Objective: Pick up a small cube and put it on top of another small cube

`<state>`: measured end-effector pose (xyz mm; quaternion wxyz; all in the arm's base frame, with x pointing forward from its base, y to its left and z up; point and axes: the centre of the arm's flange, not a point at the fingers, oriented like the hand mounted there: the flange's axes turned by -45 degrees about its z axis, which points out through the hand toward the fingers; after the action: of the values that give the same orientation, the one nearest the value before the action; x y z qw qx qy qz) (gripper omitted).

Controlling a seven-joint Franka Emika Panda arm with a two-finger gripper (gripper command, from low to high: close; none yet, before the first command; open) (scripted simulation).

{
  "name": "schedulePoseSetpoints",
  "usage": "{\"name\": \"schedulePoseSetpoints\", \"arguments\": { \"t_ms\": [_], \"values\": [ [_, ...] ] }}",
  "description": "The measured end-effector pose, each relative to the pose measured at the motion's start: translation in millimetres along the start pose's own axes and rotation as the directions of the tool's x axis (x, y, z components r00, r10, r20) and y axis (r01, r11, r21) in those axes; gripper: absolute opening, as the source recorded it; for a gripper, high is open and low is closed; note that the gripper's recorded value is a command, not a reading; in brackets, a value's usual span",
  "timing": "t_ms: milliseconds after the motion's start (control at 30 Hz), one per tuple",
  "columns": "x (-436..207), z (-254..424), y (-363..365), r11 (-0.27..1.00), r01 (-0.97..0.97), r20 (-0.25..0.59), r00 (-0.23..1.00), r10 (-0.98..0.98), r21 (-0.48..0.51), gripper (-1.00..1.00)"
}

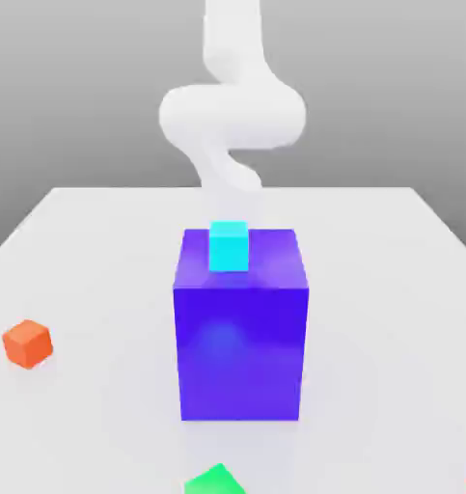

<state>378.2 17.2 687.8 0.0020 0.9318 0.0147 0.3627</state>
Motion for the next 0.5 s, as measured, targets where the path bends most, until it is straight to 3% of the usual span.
{"name": "schedulePoseSetpoints", "arguments": {
  "t_ms": [500],
  "values": [
    [-26.6, 234.0, -131.5, 0.956, 0.263, 0.31, 0.905, -0.291, 0.128, 0.0]
  ]
}}
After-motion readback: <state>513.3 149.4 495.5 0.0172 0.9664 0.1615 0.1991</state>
